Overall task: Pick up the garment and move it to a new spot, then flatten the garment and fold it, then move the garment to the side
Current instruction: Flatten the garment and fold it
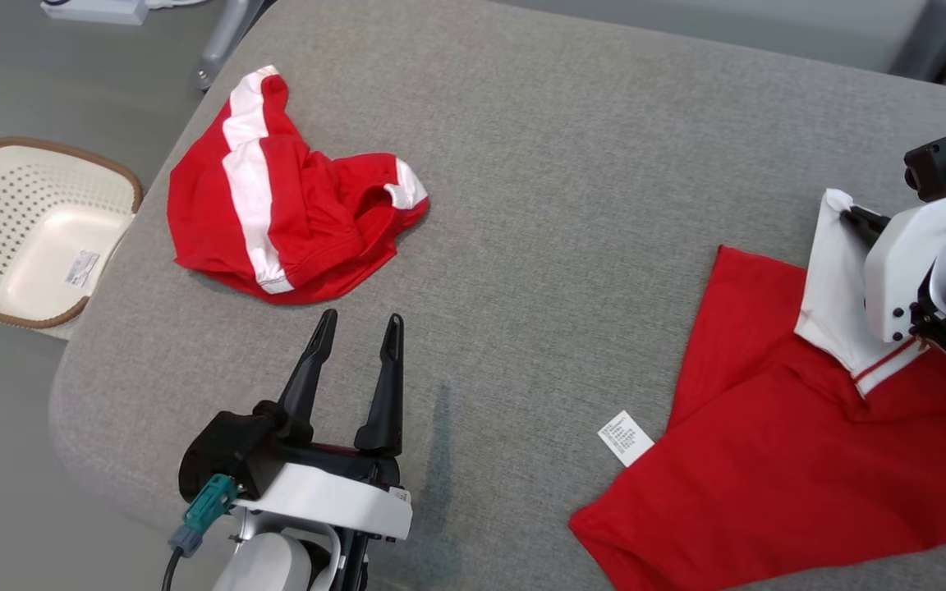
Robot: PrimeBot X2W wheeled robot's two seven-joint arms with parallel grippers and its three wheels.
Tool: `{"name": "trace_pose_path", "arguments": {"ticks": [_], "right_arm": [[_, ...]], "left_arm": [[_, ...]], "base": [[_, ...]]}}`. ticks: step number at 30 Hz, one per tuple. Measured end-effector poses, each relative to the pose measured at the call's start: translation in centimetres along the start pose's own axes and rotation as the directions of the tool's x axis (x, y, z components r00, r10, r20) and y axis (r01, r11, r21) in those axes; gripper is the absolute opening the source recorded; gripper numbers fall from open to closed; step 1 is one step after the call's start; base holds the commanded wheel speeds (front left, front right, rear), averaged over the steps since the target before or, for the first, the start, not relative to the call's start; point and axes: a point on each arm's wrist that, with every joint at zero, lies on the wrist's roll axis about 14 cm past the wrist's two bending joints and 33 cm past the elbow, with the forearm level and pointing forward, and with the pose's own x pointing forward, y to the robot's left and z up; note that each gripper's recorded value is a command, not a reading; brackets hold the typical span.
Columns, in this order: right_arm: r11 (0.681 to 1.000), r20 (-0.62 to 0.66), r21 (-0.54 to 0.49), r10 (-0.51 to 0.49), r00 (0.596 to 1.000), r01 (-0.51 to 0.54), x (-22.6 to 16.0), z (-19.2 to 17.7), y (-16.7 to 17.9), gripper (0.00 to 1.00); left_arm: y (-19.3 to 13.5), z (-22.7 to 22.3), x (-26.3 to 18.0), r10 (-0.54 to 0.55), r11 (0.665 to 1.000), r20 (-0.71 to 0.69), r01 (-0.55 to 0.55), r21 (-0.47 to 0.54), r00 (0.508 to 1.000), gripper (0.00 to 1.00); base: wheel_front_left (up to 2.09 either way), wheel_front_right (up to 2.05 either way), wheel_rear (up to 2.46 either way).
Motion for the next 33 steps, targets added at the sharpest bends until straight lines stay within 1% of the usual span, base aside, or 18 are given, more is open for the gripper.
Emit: {"name": "trace_pose_path", "arguments": {"ticks": [4,7,12,15,18,20,22,24,27,29,30,31,32,33], "right_arm": [[0.999,0.124,0.008,-0.035,0.992,0.034,-1.5,2.2,-0.9,0.00],[0.997,0.226,0.015,-0.073,0.971,0.071,-3.2,4.1,-2.1,0.00],[0.987,0.381,0.069,-0.163,0.910,0.148,-7.4,6.2,-4.7,0.00],[0.973,0.437,0.122,-0.228,0.870,0.194,-10.4,5.7,-6.2,0.00],[0.951,0.470,0.187,-0.307,0.828,0.246,-13.9,4.4,-8.1,0.00],[0.928,0.478,0.253,-0.366,0.799,0.274,-16.3,3.0,-9.2,0.00],[0.899,0.462,0.300,-0.429,0.776,0.318,-18.8,0.7,-10.3,0.00],[0.857,0.440,0.354,-0.505,0.743,0.374,-21.7,-1.8,-11.7,0.00],[0.792,0.384,0.422,-0.597,0.704,0.442,-25.5,-6.3,-12.4,0.00],[0.747,0.325,0.446,-0.648,0.688,0.493,-27.9,-9.7,-12.4,0.00],[0.724,0.283,0.460,-0.668,0.688,0.514,-28.8,-11.5,-12.1,0.00],[0.702,0.244,0.480,-0.683,0.689,0.526,-29.6,-13.0,-11.8,0.00],[0.689,0.206,0.495,-0.685,0.699,0.529,-30.0,-14.4,-11.0,0.00],[0.669,0.168,0.514,-0.692,0.702,0.536,-30.5,-15.9,-10.4,0.00]], "left_arm": [[-0.7,0.3,0.3,-0.026,1.000,0.014,0.026,0.001,1.000,1.00],[-1.5,0.6,0.6,-0.054,0.999,0.025,0.054,0.004,0.998,1.00],[-3.2,0.6,1.2,-0.115,0.993,0.034,0.115,0.011,0.993,1.00],[-4.4,0.6,1.6,-0.154,0.988,0.040,0.154,0.014,0.987,1.00],[-5.5,0.6,1.8,-0.188,0.982,0.044,0.188,0.012,0.981,1.00],[-6.2,0.5,2.0,-0.209,0.978,0.045,0.209,0.008,0.977,1.00],[-7.2,0.6,2.3,-0.239,0.971,0.049,0.239,0.004,0.970,1.00],[-8.2,0.4,2.4,-0.265,0.964,0.046,0.265,0.002,0.963,1.00],[-9.6,0.1,2.4,-0.306,0.952,0.041,0.306,-0.006,0.951,1.00],[-10.7,0.1,2.5,-0.336,0.942,0.043,0.337,-0.008,0.941,1.00],[-11.3,0.0,2.5,-0.352,0.936,0.042,0.352,-0.009,0.935,1.00],[-11.8,0.0,2.5,-0.363,0.931,0.042,0.364,-0.011,0.931,1.00],[-12.2,-0.1,2.5,-0.374,0.927,0.041,0.375,-0.012,0.926,1.00],[-12.6,-0.1,2.4,-0.386,0.922,0.040,0.387,-0.013,0.922,1.00]], "base": [[0.00,0.00,0.00],[0.00,0.00,0.00],[0.00,0.00,0.00],[0.00,0.00,0.00],[0.00,0.00,0.00],[0.00,0.00,0.00],[0.00,0.00,0.00],[0.00,0.00,0.00],[0.00,0.00,0.00],[0.00,0.00,0.00],[0.00,0.00,0.00],[0.00,0.00,0.00],[0.00,0.00,0.00],[0.00,0.00,0.00]]}}
